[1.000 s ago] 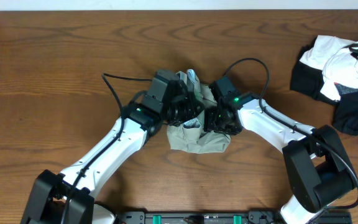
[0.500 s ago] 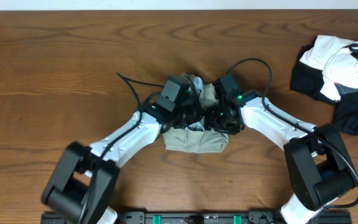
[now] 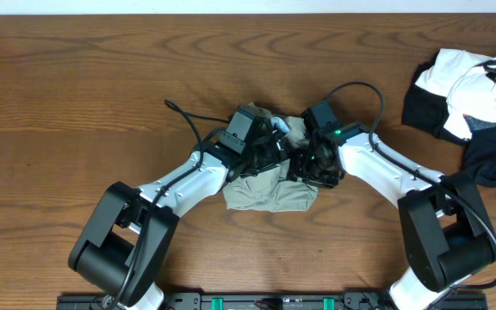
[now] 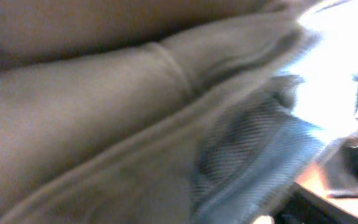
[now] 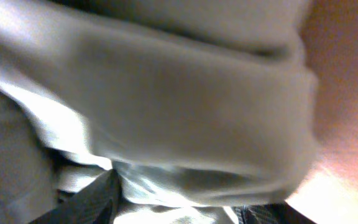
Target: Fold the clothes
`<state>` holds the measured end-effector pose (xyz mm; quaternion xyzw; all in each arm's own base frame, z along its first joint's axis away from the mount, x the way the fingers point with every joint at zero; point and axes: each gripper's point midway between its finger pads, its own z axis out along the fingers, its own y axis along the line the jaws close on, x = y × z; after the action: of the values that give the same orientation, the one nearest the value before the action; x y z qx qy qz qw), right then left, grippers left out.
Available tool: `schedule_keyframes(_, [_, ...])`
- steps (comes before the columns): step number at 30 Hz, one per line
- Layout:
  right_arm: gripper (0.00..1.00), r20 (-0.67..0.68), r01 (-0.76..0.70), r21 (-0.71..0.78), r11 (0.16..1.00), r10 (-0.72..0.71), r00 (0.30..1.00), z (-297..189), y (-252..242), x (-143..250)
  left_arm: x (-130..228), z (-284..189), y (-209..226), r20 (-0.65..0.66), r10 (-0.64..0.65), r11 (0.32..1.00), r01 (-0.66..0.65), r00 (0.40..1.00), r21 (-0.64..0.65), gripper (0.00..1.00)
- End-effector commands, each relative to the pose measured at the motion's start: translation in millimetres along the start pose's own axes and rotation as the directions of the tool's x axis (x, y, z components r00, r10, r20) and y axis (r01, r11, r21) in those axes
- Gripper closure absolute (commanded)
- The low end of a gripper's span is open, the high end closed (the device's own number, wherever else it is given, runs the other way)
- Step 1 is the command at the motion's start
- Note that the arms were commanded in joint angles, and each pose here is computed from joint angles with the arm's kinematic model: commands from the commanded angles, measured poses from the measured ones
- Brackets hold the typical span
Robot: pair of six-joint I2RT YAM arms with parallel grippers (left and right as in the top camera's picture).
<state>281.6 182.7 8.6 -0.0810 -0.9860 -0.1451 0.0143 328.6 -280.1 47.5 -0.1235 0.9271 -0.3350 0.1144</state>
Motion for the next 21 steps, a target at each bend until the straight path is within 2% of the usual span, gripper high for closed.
schedule_keyframes(1, [0.40, 0.054, 0.025, 0.038, 0.999, -0.027, 0.998, -17, 0, -4, 33, 2, -32, -0.136, 0.106, 0.988, -0.088, 0.985, 0.130, 0.06])
schedule_keyframes(6, [0.37, 0.144, 0.036, 0.001, 0.999, -0.036, 0.989, -62, 5, -12, 34, 2, -35, -0.141, 0.111, 0.985, -0.090, 0.984, 0.144, 0.06])
schedule_keyframes(11, [0.32, 0.231, 0.049, -0.048, 0.998, -0.036, 0.972, -101, 8, -12, 37, -9, -59, -0.139, 0.202, 0.953, -0.162, 0.970, 0.255, 0.06])
schedule_keyframes(16, [0.25, 0.281, 0.058, -0.069, 0.996, -0.036, 0.959, -126, 4, -10, 31, -40, -86, -0.072, 0.239, 0.926, -0.205, 0.968, 0.317, 0.06])
schedule_keyframes(21, [0.25, 0.287, 0.045, -0.074, 0.996, -0.022, 0.958, -132, 0, -9, 29, -79, -113, 0.003, 0.274, 0.889, -0.255, 0.962, 0.381, 0.06])
